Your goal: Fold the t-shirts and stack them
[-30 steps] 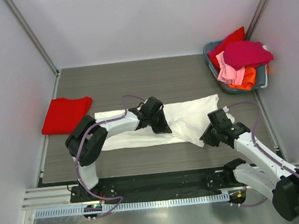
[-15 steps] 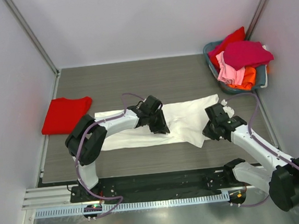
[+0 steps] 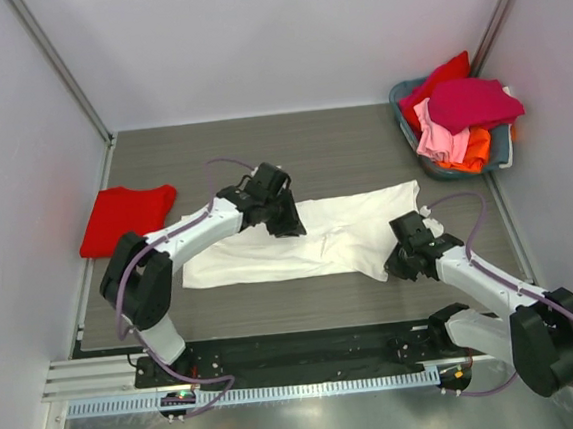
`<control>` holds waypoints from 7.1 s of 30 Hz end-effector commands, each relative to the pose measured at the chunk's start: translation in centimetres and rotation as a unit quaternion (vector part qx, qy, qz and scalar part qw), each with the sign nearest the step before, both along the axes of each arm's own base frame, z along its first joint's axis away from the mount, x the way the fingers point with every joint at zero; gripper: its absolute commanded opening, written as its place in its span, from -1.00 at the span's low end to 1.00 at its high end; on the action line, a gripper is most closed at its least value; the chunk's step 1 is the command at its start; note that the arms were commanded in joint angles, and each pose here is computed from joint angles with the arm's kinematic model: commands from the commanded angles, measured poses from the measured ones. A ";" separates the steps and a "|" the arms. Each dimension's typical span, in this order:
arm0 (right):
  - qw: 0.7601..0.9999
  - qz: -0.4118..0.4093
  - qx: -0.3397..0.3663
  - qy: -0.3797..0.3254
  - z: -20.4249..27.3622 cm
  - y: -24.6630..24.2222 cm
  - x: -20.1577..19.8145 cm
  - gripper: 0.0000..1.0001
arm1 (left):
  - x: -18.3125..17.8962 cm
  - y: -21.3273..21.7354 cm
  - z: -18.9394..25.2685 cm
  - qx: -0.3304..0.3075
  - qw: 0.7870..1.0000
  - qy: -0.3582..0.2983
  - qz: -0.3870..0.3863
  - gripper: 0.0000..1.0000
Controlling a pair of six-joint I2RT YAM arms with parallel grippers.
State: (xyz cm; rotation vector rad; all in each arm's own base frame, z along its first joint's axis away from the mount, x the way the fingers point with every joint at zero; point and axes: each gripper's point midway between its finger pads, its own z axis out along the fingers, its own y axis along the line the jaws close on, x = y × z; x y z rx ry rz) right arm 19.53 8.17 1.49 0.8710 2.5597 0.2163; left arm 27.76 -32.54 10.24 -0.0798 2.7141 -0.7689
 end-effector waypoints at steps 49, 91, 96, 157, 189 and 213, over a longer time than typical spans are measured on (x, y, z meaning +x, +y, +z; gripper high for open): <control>0.990 0.053 -0.133 0.007 0.5 0.0 20.9 -0.98 | 9.5 23.7 -4.7 0.157 0.958 -0.007 0.240 -0.68; 0.979 0.191 -0.041 -0.056 -2.0 12.7 36.2 -0.98 | -10.4 15.4 -8.6 0.045 0.967 0.053 0.244 -0.78; 0.970 0.228 -0.018 -0.080 -1.0 17.2 36.3 -0.98 | -12.1 12.4 -8.1 -0.005 0.964 0.014 0.265 -0.76; 0.958 0.203 0.038 -0.201 9.5 8.8 39.3 0.03 | 23.0 14.2 1.1 -0.090 0.941 -0.105 0.309 0.13; 0.944 0.161 0.192 -0.215 1.9 7.5 46.0 -0.93 | 39.6 12.4 -8.9 -0.202 0.924 -0.064 0.318 -0.95; 0.937 0.269 0.068 -0.214 13.5 12.0 26.1 -0.75 | 23.4 10.9 5.2 -0.115 0.960 -0.144 0.210 0.25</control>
